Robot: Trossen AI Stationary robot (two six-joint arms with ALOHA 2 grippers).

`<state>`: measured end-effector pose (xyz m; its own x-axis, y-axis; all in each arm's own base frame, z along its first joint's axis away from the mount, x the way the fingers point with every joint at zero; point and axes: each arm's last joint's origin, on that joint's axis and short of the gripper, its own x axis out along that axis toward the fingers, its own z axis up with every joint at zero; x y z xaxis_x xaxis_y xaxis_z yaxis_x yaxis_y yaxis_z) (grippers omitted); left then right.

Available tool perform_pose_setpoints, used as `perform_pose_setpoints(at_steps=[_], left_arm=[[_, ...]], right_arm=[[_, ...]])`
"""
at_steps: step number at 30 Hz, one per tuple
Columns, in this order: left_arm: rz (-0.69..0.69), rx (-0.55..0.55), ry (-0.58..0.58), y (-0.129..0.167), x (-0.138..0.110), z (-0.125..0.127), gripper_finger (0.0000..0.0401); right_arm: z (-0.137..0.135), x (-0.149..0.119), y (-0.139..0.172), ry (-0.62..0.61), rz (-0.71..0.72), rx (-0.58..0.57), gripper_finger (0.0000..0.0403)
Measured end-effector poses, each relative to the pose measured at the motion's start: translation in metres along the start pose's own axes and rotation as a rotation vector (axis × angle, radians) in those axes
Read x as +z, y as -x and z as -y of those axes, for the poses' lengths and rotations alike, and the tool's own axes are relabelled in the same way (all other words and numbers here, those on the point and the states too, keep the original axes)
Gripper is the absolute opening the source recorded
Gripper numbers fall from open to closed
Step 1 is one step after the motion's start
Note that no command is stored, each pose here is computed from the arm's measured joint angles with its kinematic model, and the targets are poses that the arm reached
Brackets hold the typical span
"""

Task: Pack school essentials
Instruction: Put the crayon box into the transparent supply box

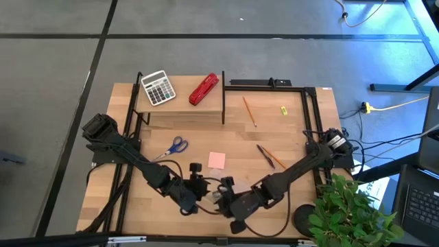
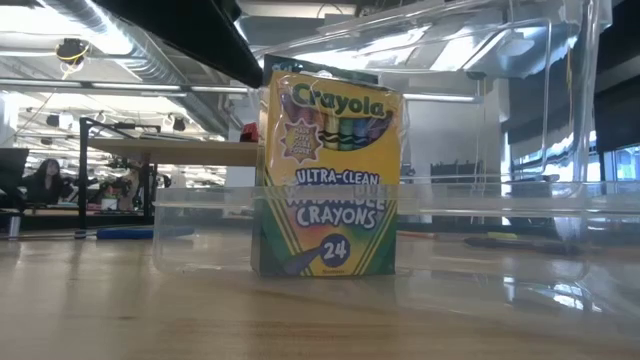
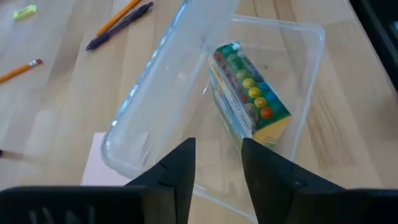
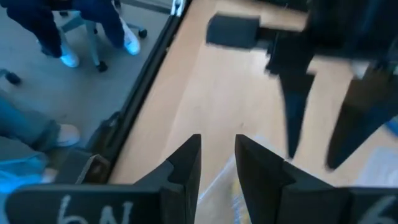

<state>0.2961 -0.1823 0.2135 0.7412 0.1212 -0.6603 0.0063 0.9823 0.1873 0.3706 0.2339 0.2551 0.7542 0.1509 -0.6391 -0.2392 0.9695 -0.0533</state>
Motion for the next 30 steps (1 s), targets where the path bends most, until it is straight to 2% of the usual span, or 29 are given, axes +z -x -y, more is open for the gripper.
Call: perform_pose_setpoints(at_steps=[11, 18, 23, 30], left_arm=[[0.020, 0.101, -0.090, -0.003, 0.002, -0.008, 0.0124], [0.025, 0.121, -0.067, -0.008, 0.006, -0.017, 0.0124], [0.021, 0.132, -0.057, -0.010, 0.007, -0.021, 0.0124], [0.017, 0.143, -0.047, -0.013, 0.008, -0.026, 0.0124]], right_arm=[[-0.012, -0.012, 0.005, -0.127, -0.079, -0.028, 0.0101], [-0.008, -0.015, 0.005, -0.106, -0.095, -0.120, 0.0101], [-0.003, -0.015, 0.002, -0.103, -0.097, -0.144, 0.0101], [0.005, -0.020, -0.008, -0.032, -0.133, -0.171, 0.0101]])
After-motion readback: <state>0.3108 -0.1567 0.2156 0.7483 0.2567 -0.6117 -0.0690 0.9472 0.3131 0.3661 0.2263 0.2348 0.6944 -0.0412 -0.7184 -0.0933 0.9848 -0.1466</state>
